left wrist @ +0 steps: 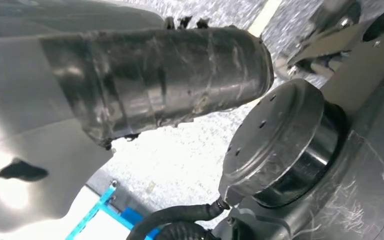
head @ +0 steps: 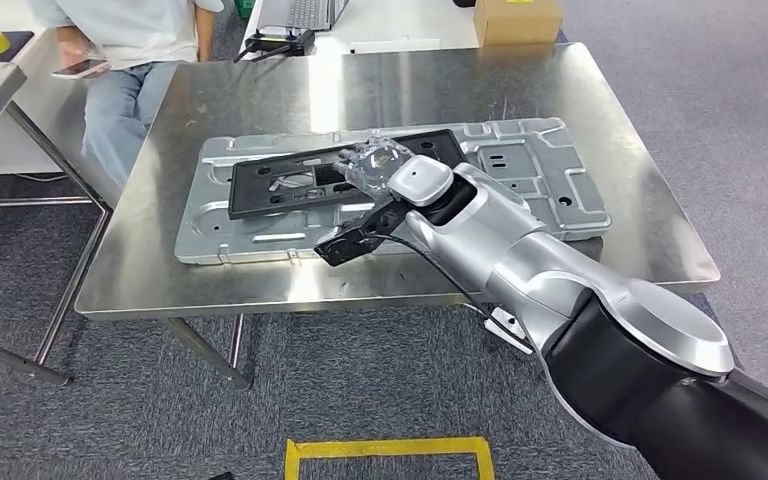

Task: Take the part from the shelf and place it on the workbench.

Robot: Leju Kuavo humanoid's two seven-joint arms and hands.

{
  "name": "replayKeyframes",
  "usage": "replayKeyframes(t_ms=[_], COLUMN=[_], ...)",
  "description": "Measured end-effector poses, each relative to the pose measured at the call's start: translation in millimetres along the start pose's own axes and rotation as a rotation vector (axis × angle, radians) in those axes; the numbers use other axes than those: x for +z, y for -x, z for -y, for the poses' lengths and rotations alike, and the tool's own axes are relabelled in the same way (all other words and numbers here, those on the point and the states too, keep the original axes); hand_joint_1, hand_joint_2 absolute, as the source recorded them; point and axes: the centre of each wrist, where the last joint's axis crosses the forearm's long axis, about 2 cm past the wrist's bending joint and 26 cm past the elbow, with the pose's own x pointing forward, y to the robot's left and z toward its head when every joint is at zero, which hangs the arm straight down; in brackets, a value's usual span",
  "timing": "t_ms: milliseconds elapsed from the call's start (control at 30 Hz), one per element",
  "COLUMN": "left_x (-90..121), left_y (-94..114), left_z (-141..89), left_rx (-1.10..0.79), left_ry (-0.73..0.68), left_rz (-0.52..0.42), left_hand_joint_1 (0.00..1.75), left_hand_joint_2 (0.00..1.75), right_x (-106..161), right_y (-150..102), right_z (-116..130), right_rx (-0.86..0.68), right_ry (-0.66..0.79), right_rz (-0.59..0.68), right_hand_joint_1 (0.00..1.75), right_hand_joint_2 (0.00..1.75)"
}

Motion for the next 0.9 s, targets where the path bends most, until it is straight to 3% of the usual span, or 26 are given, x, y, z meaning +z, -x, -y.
replayKeyframes(t_ms=[900], left_x=[8.3], left_y=[7.9], left_z=[-3.4], left_rx=[0.029], left_ry=[-0.018], left_rz=[0.023], left_hand_joint_1=[0.00], left_hand_joint_2=[0.00], right_x=[5.3], right_y=[16.9], right_z=[-4.6], right_rx=[-0.014], right_ry=[-0.014], right_rz=[-0.033], right_hand_joint_1=[0.00], right_hand_joint_2=[0.00])
